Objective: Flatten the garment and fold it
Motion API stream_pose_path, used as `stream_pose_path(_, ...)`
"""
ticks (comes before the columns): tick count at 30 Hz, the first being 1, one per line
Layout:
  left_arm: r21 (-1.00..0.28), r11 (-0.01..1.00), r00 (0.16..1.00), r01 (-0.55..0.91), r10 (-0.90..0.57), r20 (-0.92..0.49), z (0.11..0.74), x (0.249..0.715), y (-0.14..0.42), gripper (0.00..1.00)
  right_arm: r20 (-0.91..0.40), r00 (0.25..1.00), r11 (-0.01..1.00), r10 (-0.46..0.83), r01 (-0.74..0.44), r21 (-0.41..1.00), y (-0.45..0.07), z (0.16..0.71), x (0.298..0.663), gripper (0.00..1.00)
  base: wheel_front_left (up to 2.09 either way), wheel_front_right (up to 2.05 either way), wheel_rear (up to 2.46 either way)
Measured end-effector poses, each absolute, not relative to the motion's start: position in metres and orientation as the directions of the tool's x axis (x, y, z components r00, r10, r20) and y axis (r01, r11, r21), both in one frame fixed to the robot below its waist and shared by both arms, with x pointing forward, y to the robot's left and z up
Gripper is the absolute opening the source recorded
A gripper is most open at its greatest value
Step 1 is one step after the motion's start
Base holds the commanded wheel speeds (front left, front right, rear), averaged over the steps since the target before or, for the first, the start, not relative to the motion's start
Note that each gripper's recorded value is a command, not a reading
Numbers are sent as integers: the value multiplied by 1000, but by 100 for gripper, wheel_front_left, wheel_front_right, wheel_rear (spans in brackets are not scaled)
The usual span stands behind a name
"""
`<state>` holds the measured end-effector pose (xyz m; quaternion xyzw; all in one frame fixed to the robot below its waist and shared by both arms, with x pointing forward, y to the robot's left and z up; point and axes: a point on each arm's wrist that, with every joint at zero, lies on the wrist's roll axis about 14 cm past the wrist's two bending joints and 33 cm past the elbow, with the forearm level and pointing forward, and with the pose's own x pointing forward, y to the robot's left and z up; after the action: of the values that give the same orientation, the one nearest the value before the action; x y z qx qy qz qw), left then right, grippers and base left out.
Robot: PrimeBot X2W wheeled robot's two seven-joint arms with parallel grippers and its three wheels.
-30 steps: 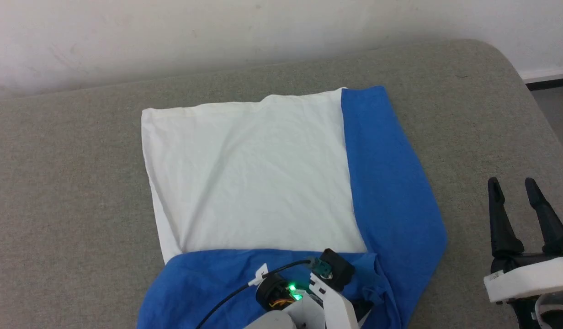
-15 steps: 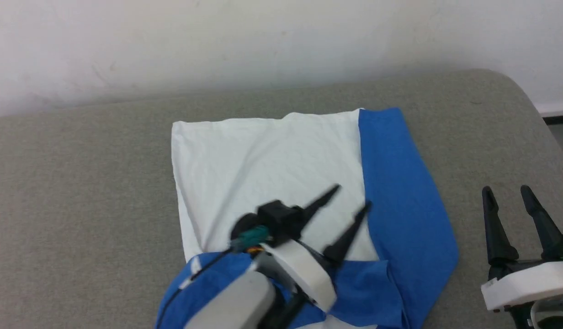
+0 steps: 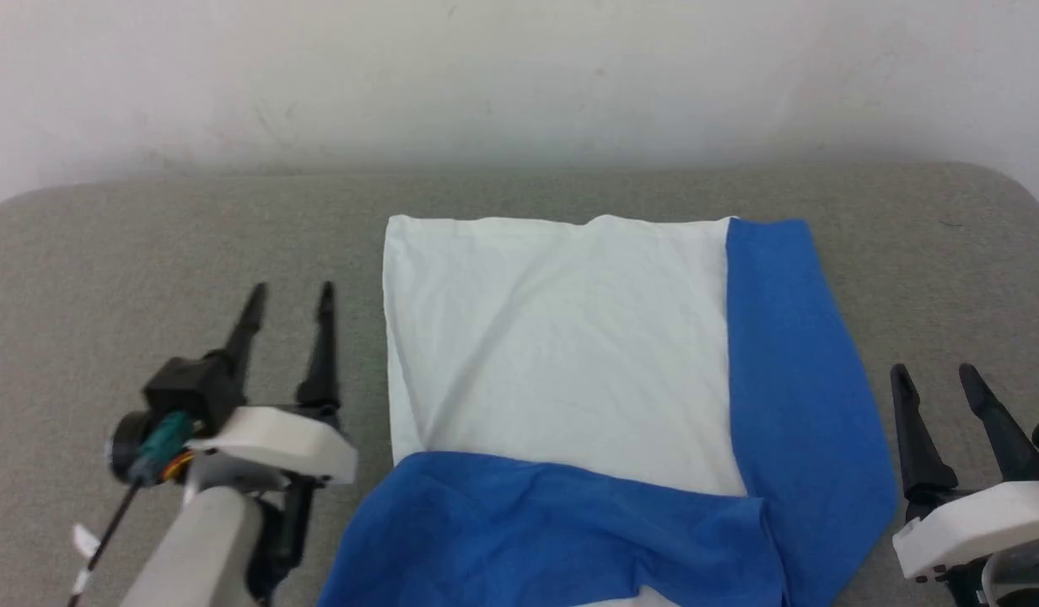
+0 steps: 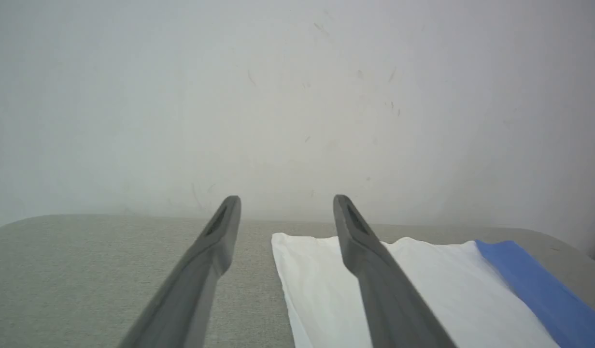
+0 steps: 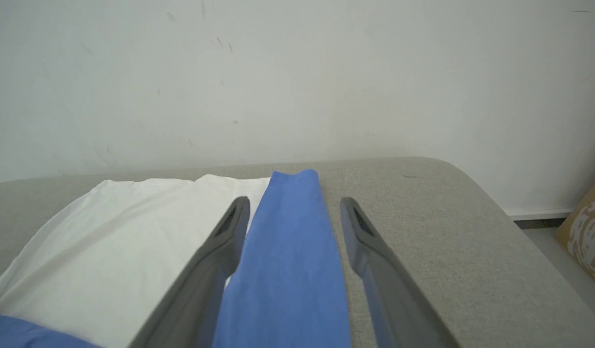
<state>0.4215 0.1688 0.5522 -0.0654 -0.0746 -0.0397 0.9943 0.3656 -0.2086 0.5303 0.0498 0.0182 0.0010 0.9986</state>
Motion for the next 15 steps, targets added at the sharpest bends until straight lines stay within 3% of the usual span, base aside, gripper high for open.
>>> stream_pose_path(7,-77,996,990,-42,52,129,539,403,222,100,-165,986,991,-1,22,129,-221,494,392,100,0,0,0)
stream_pose_path(15,-74,995,990,-63,72,124,531,408,227,100,-322,946,979,-39,100,176,-258,459,464,100,0,0,0)
